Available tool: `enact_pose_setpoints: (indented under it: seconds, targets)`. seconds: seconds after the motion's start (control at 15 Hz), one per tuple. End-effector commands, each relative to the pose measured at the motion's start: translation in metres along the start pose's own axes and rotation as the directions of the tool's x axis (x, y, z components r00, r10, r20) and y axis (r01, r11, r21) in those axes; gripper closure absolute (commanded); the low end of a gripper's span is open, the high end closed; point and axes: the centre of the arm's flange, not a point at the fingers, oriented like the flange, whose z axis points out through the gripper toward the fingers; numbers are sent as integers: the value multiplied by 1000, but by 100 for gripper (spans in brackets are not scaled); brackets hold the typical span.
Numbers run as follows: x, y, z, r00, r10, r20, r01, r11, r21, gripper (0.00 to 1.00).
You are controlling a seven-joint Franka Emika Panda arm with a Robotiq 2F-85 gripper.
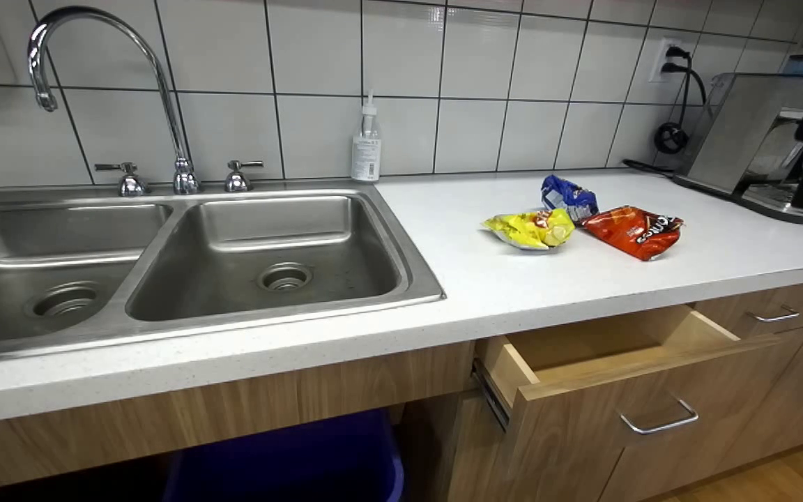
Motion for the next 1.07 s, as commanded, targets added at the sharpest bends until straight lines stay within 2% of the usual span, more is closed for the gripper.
enact_pose_setpoints:
  seconds: [0.0,0.87,1.0]
  targets:
    - [0,0,2,1000,1,3,-1,1000,0,0]
    - [0,0,2,1000,1,3,-1,1000,0,0]
    - [3,2,12,1000,-1,17,2,1000,-29,0]
